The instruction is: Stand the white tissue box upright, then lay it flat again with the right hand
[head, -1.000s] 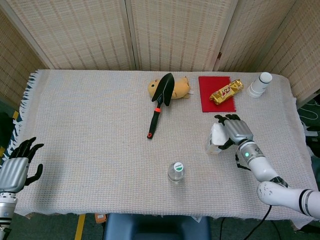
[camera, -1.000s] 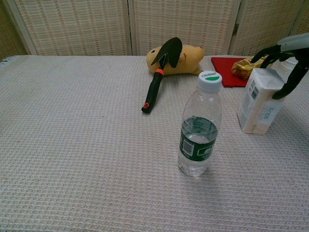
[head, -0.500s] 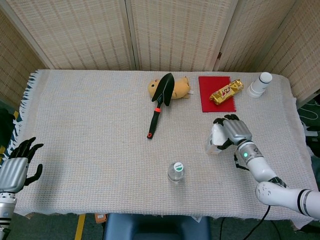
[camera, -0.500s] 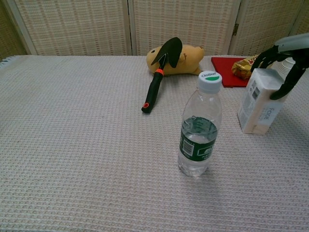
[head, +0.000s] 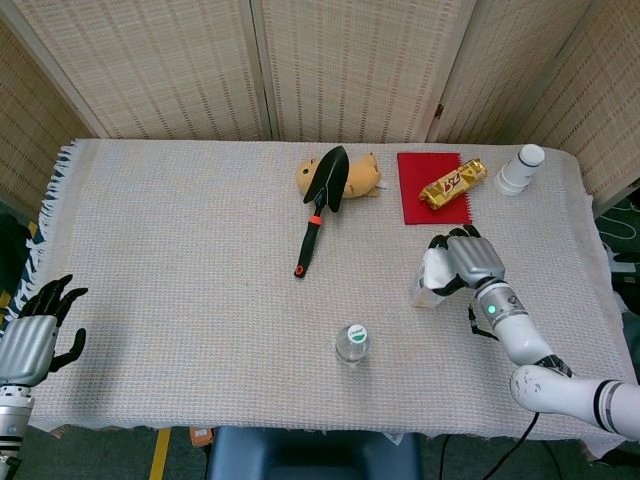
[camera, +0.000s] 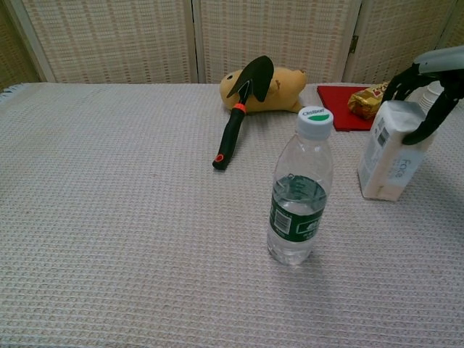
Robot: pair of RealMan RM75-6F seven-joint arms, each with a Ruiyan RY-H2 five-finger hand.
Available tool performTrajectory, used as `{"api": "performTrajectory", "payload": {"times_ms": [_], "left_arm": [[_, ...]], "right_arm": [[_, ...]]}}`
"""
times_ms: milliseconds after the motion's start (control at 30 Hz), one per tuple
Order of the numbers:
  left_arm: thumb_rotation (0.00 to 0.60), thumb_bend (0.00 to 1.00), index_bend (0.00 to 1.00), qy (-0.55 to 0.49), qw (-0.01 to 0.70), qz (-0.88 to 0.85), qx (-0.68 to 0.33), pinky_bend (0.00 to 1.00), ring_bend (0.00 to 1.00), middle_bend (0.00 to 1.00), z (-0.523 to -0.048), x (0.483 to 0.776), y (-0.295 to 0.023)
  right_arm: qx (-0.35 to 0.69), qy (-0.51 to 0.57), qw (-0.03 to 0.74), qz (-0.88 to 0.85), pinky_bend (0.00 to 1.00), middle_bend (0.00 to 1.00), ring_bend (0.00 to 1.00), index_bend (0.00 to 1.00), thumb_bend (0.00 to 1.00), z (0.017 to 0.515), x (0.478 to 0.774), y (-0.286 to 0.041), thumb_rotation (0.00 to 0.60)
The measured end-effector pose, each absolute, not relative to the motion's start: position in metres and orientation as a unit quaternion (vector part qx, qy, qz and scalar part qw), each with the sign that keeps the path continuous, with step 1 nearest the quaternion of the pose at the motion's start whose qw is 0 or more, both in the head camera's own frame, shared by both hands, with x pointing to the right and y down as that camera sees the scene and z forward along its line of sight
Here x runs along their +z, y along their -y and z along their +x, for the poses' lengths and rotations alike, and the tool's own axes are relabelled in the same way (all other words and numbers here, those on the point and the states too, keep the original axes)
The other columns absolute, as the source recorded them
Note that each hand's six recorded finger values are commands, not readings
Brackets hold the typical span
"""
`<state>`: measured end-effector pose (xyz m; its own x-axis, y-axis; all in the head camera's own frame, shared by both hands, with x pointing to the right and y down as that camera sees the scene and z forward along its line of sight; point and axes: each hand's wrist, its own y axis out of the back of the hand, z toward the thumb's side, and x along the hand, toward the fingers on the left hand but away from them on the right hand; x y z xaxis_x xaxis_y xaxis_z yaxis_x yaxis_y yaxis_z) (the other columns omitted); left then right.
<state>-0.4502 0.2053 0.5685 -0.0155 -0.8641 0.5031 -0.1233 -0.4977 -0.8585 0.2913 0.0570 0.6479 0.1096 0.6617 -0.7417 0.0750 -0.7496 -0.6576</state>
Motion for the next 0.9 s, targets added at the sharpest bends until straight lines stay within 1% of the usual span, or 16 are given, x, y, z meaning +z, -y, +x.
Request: {"api": "performTrajectory", "payload": {"times_ms": [67,267,367,500,633,733,833,900], "left_arm": [[0.600,0.49,0.18,-0.393,0.311,-0.629,-0.595,0.16,0.00,0.00,-0.450,0.569,-0.205],[0.600,0.49,0.18,-0.392,0.311,-0.629,-0.595,0.16,0.00,0.00,-0.450,0.569,-0.206],[0.600,0.49,0.18,-0.392,0.311,-0.629,-0.595,0.16,0.00,0.00,-0.450,0.569,-0.206],[0.600,0.49,0.18,-0.391,0.311,-0.630,-0.595,0.16,0.00,0.00,-0.449,0.569,-0.206],[0.600,0.49,0.18,-0.389,0.311,-0.630,-0.596,0.16,0.00,0.00,-0.449,0.570,-0.206],[0.600,0.49,0.18,-0.388,0.311,-0.629,-0.597,0.16,0.00,0.00,-0.449,0.570,-0.206],[0.600,0.49,0.18,-0.387,0.311,-0.629,-0.599,0.16,0.00,0.00,-0.449,0.571,-0.206],[0.600,0.49,0.18,-0.386,0.311,-0.629,-0.599,0.17,0.00,0.00,-0.449,0.572,-0.206]], "right_arm": [[0.608,0.268,0.248,-0.705,0.00,0.47,0.44,0.45,0.25,0.290,0.646,-0.055,0.600],[0.572,0.304,0.272,-0.711,0.00,0.47,0.45,0.47,0.25,0.287,0.640,-0.050,0.600],[0.536,0.341,0.267,-0.724,0.00,0.49,0.46,0.49,0.25,0.285,0.636,-0.047,0.600],[0.471,0.410,0.226,-0.748,0.02,0.50,0.48,0.50,0.25,0.289,0.637,-0.045,0.600],[0.391,0.472,0.148,-0.776,0.02,0.50,0.48,0.50,0.25,0.300,0.646,-0.046,0.600],[0.343,0.495,0.096,-0.792,0.02,0.50,0.48,0.50,0.25,0.312,0.657,-0.047,0.600],[0.323,0.498,0.078,-0.801,0.02,0.50,0.48,0.50,0.26,0.327,0.670,-0.046,0.600],[0.322,0.492,0.083,-0.805,0.02,0.50,0.48,0.50,0.26,0.334,0.678,-0.046,0.600]]}}
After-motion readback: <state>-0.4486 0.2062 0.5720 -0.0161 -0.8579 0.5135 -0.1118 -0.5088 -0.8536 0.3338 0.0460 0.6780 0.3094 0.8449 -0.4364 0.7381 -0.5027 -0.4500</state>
